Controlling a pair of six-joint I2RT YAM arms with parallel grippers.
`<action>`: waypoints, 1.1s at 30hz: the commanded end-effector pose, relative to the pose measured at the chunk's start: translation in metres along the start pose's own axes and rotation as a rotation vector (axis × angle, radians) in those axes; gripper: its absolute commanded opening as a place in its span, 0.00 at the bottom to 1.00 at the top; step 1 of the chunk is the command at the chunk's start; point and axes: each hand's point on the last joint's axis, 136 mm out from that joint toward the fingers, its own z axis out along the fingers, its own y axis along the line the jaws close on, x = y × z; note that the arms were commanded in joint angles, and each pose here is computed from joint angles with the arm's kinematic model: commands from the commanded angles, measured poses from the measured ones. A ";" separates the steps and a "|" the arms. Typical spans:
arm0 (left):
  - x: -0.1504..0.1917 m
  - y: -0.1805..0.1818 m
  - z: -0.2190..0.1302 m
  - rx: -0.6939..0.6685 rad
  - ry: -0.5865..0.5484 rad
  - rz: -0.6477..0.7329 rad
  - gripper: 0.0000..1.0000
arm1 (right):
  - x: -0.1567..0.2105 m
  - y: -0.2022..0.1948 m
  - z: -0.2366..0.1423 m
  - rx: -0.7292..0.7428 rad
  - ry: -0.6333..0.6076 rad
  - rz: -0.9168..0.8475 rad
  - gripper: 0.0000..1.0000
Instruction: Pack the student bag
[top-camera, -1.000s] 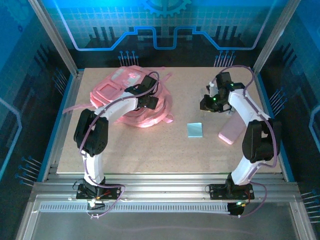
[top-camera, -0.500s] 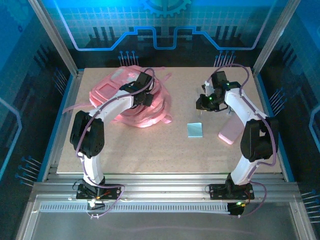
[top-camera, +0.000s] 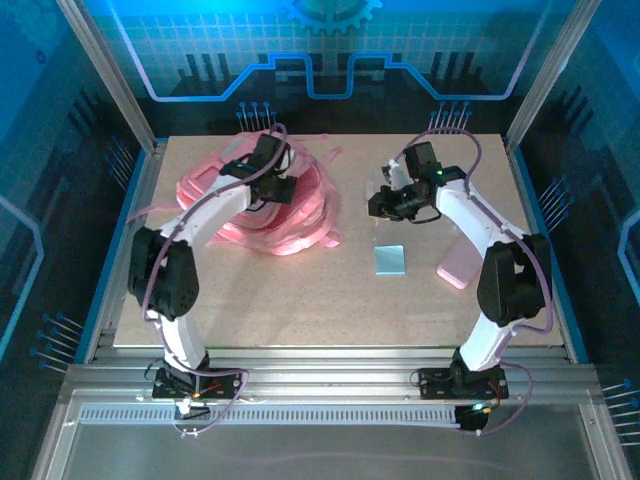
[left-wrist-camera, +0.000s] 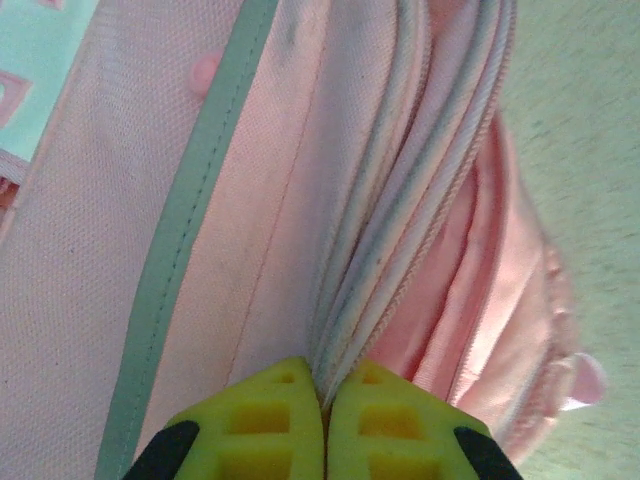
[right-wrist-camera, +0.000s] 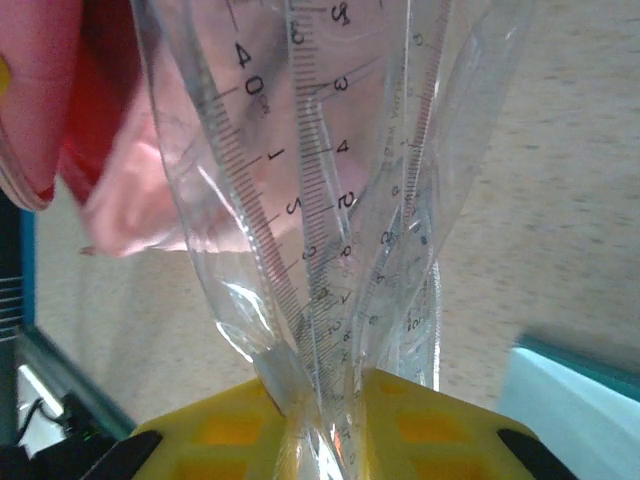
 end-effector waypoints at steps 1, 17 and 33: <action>-0.036 -0.043 -0.064 0.256 -0.103 -0.107 0.00 | -0.006 0.050 -0.009 -0.190 -0.049 -0.020 0.21; -0.072 -0.074 -0.114 0.486 -0.247 -0.234 0.00 | -0.032 0.156 0.121 -0.471 0.007 0.103 0.21; -0.075 -0.055 -0.127 0.467 -0.375 -0.300 0.00 | -0.042 0.131 0.110 -0.216 -0.010 0.013 0.82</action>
